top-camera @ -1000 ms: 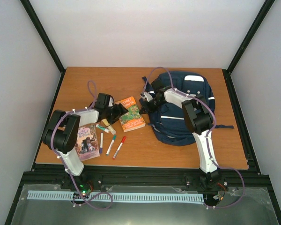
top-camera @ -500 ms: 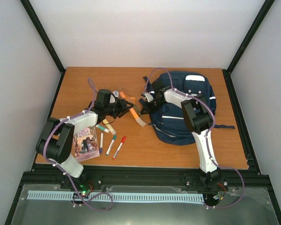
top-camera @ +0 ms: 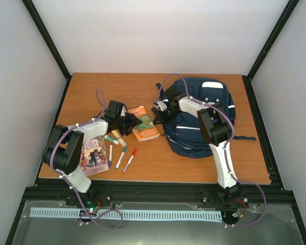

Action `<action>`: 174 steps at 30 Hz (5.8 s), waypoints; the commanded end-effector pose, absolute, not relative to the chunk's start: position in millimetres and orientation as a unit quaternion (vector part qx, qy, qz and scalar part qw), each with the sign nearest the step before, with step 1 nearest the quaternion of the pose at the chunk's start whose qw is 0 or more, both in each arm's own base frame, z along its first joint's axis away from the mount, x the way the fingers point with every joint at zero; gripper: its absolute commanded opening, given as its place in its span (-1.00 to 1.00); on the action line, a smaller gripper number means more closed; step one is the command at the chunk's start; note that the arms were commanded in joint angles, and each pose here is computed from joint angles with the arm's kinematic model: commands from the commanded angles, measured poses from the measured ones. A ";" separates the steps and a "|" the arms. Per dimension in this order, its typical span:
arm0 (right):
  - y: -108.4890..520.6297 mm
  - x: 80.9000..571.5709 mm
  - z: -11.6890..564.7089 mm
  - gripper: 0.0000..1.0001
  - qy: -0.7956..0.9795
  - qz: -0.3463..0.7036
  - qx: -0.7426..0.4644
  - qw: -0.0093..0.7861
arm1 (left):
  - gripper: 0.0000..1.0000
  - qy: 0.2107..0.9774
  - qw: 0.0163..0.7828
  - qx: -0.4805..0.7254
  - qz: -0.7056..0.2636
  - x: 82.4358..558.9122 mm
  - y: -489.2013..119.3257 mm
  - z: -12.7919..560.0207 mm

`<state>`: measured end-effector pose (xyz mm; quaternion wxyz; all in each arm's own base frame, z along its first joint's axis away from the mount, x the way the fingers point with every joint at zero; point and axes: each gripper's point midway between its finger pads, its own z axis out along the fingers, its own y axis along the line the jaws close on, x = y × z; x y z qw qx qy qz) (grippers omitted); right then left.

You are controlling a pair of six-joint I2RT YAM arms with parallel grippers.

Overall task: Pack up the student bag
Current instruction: Pick up the book from the center of the board, then move the student bag to the center of the board.

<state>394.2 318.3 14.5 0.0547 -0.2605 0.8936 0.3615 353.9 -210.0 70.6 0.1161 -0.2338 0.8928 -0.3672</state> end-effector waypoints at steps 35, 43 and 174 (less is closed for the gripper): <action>125.1 328.8 259.2 0.33 0.842 0.254 -0.259 0.399 | -0.99 0.833 0.279 0.065 -0.472 269.7 -216.8 260.1; 141.2 263.1 281.7 0.98 0.799 0.318 -0.288 0.421 | -0.98 0.772 0.303 0.148 -0.539 267.5 -244.5 329.2; 62.6 251.8 256.4 -0.94 0.799 0.249 -0.218 0.502 | -0.98 0.942 0.194 -0.109 -0.252 468.6 -276.6 58.0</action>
